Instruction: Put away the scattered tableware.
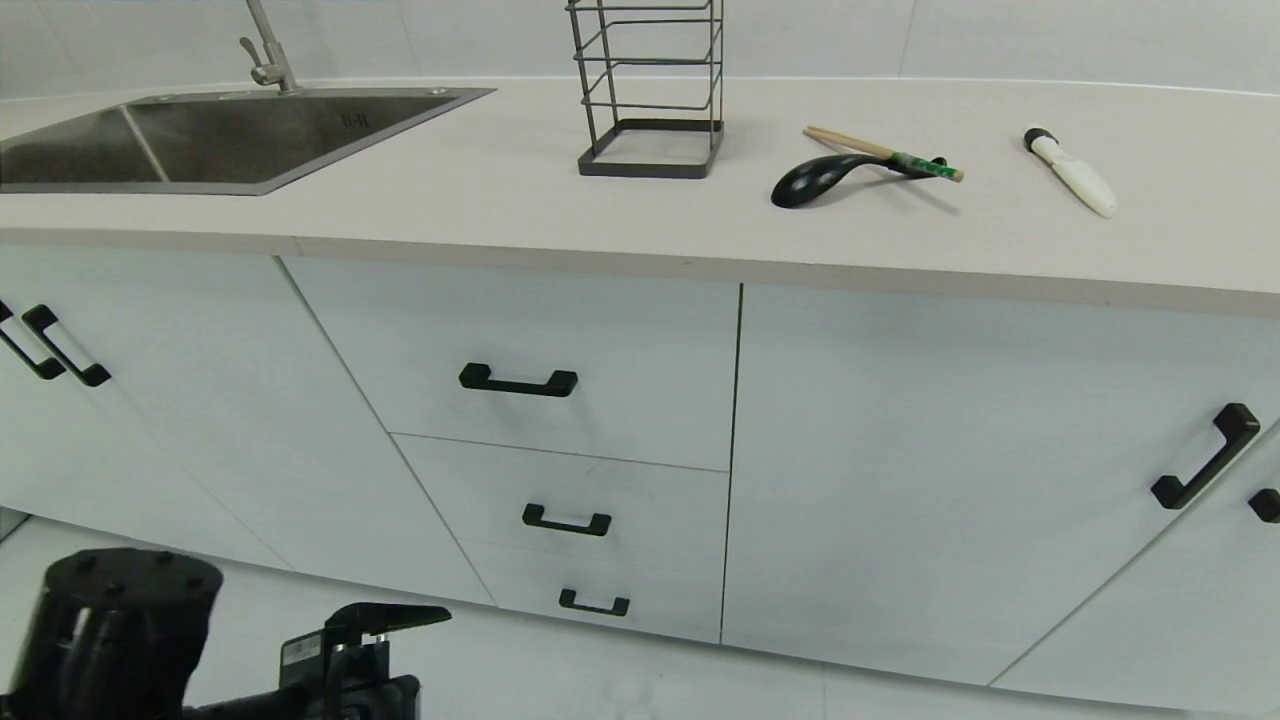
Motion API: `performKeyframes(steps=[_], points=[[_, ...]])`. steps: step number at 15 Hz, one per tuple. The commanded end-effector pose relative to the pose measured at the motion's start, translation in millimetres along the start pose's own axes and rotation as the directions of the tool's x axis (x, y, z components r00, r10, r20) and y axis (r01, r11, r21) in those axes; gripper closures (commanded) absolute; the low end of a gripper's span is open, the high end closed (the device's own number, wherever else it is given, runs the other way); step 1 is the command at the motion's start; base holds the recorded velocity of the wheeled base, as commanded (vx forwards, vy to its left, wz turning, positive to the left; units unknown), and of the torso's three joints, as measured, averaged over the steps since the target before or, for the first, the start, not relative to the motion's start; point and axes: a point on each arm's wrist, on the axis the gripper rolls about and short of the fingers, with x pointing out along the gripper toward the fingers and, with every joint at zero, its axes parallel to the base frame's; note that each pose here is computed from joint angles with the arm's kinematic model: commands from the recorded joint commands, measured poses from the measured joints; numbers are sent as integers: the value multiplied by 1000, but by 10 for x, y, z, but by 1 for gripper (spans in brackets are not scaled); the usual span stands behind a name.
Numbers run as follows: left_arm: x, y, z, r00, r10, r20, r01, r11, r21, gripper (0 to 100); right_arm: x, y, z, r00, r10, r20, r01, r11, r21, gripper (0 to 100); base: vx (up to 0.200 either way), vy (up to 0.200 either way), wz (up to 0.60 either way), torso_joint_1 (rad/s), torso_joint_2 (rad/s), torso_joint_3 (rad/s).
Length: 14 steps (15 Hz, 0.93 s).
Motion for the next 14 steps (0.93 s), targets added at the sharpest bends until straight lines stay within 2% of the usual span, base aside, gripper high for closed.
performKeyframes(steps=[1, 2, 3, 4, 9, 12, 14], points=[[267, 40, -45, 993, -81, -86, 82, 997, 6, 0, 1, 0, 2, 1000, 1, 0, -1, 1000, -1, 100, 0, 0, 0, 0, 0, 0], [296, 52, -47, 992, -82, -98, 84, 996, 14, 0, 1, 0, 0, 1000, 1, -1, -1, 1000, -1, 100, 0, 0, 0, 0, 0, 0], [423, 102, -54, 985, -98, -139, 105, 994, 43, 0, 1, 0, 0, 1000, 1, -1, -1, 1000, -1, 100, 0, 0, 0, 0, 0, 0], [473, 128, -49, 984, -103, -147, 112, 992, 53, 0, 1, 0, 0, 1000, 1, -1, -1, 1000, -1, 100, 0, 0, 0, 0, 0, 0], [761, 336, -44, 978, -114, -176, 124, 991, 48, 0, 1, 0, 2, 1000, 1, 0, -1, 1000, -1, 100, 0, 0, 0, 0, 0, 0], [881, 578, -48, 984, -55, -170, 72, 993, 98, 0, 1, 0, 0, 1000, 1, -1, -1, 1000, -1, 100, 0, 0, 0, 0, 0, 0], [926, 613, -93, 982, -56, -180, 75, 992, 100, 0, 1, 0, 2, 1000, 1, 0, -1, 1000, -1, 100, 0, 0, 0, 0, 0, 0]])
